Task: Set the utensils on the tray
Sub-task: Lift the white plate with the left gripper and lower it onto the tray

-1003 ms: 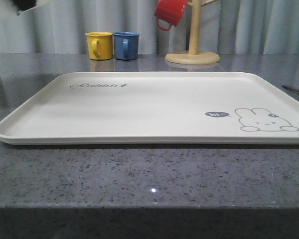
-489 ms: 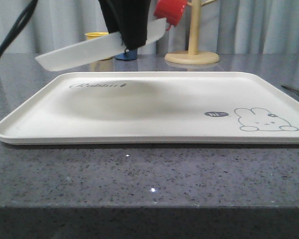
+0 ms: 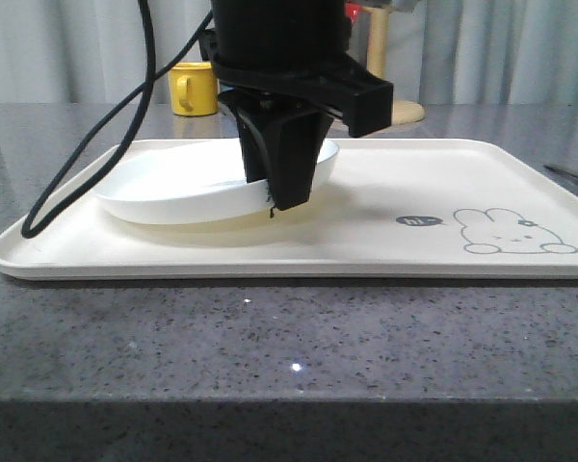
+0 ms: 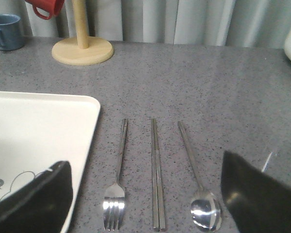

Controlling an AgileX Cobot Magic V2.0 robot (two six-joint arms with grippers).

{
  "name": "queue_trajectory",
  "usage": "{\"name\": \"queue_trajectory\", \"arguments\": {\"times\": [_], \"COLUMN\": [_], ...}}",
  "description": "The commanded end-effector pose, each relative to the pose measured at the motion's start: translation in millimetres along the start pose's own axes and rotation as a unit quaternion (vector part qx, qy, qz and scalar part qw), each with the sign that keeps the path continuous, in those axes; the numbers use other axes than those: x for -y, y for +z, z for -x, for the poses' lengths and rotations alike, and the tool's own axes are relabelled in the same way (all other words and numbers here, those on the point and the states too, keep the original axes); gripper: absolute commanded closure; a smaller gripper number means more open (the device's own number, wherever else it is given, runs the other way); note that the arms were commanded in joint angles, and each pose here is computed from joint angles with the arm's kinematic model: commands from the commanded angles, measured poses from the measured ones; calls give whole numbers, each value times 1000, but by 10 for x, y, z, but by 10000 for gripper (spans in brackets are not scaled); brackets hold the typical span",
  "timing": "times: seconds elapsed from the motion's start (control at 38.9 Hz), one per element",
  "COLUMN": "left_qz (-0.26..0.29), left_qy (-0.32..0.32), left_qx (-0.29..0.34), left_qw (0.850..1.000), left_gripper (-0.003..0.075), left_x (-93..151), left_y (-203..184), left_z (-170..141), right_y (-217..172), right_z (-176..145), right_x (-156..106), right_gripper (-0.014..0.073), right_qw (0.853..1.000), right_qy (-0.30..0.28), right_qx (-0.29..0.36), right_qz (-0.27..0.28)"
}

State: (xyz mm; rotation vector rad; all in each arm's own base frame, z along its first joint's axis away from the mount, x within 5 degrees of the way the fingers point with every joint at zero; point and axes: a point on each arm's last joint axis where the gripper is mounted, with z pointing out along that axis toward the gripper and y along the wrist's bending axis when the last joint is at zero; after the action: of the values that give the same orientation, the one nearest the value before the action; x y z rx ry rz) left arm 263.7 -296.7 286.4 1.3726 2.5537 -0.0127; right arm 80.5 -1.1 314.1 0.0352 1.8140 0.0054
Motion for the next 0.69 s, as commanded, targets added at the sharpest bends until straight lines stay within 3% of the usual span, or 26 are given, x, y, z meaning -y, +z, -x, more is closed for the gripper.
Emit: {"name": "queue_trajectory", "arguments": {"times": [0.0,0.18,0.36,0.44,0.59,0.67], "left_qz": [-1,-8,-6,-6,11,14], "left_qy": [-9,-11,-10,-10,-9,-13], "left_qx": [26,25,26,29,52,69], "left_qw": [1000,1000,1000,999,999,997], "left_gripper": [736,648,393,322,339,386], "left_x": [3,15,11,10,-24,-55], "left_y": [-254,-245,-251,-274,-475,-626], "left_z": [-11,-8,-5,-7,-62,-113], "right_y": [-21,-21,-21,-21,-21,-21], "right_z": [168,168,168,168,168,168], "right_x": [7,7,7,7,7,7], "right_gripper": [-47,-47,-47,-47,-47,-47], "right_qw": [999,999,999,999,999,999], "right_qy": [-7,-7,-7,-7,-7,-7], "right_qx": [48,48,48,48,48,48], "right_qz": [-6,-6,-6,-6,-6,-6]}}
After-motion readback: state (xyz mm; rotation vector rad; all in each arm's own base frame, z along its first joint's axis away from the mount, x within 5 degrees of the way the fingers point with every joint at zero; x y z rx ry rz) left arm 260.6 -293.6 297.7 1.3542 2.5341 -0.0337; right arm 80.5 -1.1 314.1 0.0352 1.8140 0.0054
